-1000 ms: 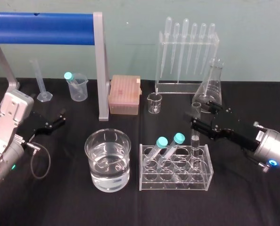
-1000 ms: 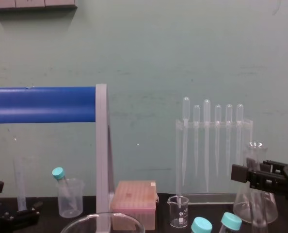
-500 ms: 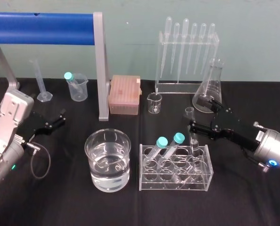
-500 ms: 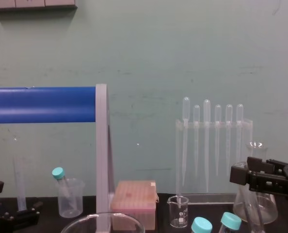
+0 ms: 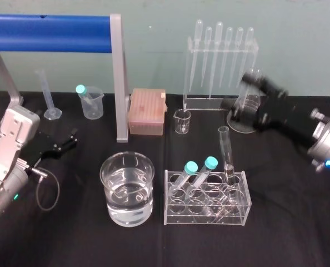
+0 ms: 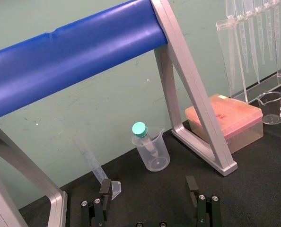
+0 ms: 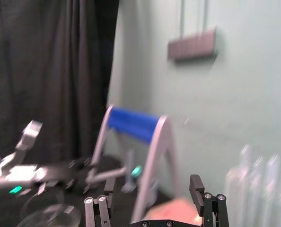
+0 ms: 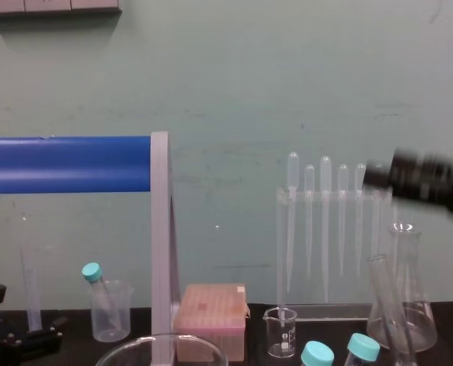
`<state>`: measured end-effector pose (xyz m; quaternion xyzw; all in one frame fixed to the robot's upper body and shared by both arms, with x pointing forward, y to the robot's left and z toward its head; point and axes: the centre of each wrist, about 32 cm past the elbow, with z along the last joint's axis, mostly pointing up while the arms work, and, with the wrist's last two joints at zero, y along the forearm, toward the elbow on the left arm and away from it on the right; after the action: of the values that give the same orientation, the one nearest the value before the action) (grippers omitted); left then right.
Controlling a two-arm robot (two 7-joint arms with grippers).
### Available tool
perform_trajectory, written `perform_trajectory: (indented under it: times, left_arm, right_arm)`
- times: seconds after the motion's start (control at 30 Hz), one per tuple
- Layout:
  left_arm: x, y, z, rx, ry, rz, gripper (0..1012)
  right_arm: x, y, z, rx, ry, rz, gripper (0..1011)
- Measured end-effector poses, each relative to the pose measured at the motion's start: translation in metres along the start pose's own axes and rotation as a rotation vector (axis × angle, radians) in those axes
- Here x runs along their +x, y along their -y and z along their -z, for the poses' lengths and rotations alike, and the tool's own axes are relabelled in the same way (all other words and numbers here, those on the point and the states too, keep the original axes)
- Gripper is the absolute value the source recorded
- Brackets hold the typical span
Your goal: Hold the test tube with one hand and immerse one end into the beaker, then return it to the test tube rack.
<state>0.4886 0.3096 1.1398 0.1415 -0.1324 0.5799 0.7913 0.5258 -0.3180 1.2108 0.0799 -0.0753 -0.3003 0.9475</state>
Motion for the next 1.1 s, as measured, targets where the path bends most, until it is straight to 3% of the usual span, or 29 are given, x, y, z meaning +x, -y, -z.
perform_trajectory:
  times: [0.1,0.17,0.27,0.37,0.47,0.63,0.83,1.1]
  left_arm:
    - [0.0000,0.000,0.000,0.000,0.000,0.000,1000]
    - [0.0000,0.000,0.000,0.000,0.000,0.000,1000]
    - [0.0000,0.000,0.000,0.000,0.000,0.000,1000]
    - [0.0000,0.000,0.000,0.000,0.000,0.000,1000]
    - [0.0000,0.000,0.000,0.000,0.000,0.000,1000]
    - [0.0000,0.000,0.000,0.000,0.000,0.000,1000]
    - [0.0000,0.000,0.000,0.000,0.000,0.000,1000]
    - [0.0000,0.000,0.000,0.000,0.000,0.000,1000]
  right_arm:
    - [0.0026,-0.001,-0.018,0.042,0.089,0.068,1000]
    - [0.0017,0.002,-0.027,0.027,0.137,0.141,1000]
    - [-0.0008,0.008,-0.029,-0.016,0.151,0.228,1000]
    - [-0.0059,0.017,-0.024,-0.096,0.131,0.320,1000]
    - [-0.0148,0.029,-0.008,-0.190,0.064,0.399,1000]
    - [-0.0230,0.040,0.018,-0.266,-0.027,0.444,1000]
    - [-0.0279,0.044,0.043,-0.307,-0.102,0.454,1000]
    - [-0.0276,0.043,0.046,-0.304,-0.113,0.445,1000]
